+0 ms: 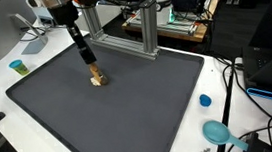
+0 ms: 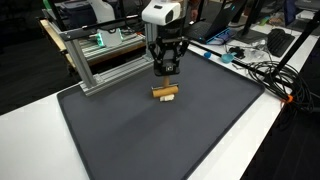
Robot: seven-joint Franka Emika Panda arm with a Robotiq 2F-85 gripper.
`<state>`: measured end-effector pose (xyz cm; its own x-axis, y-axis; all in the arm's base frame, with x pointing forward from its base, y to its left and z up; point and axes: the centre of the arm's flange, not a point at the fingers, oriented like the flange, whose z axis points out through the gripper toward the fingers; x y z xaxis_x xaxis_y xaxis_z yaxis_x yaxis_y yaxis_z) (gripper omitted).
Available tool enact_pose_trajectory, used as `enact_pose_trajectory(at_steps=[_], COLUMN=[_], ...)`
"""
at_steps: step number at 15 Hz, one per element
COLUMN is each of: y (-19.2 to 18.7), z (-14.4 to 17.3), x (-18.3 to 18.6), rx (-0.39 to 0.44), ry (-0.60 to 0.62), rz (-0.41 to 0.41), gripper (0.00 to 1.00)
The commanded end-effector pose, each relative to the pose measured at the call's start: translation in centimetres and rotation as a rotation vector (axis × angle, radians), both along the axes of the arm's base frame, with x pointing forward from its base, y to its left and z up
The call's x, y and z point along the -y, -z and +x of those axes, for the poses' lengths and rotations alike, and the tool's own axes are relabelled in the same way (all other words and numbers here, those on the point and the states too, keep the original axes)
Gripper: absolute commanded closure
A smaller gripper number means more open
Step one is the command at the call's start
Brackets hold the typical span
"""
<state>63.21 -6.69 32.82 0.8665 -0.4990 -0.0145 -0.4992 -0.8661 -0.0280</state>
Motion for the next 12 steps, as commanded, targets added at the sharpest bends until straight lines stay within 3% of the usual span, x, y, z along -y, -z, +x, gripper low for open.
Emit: enact_pose_trajectory(at_steps=[1, 5, 9, 12], y=[1.3, 1.6, 2.3, 1.5], z=[1.4, 1.8, 1.4, 0.1], x=[-0.1, 0.0, -0.2, -1.1], rx=[0.071, 0.095, 0.059, -0.066], ry=[0.043, 0.068, 0.073, -0.017], rz=[-0.018, -0.035, -0.072, -0.040], gripper=[0.78, 0.78, 0.78, 0.78])
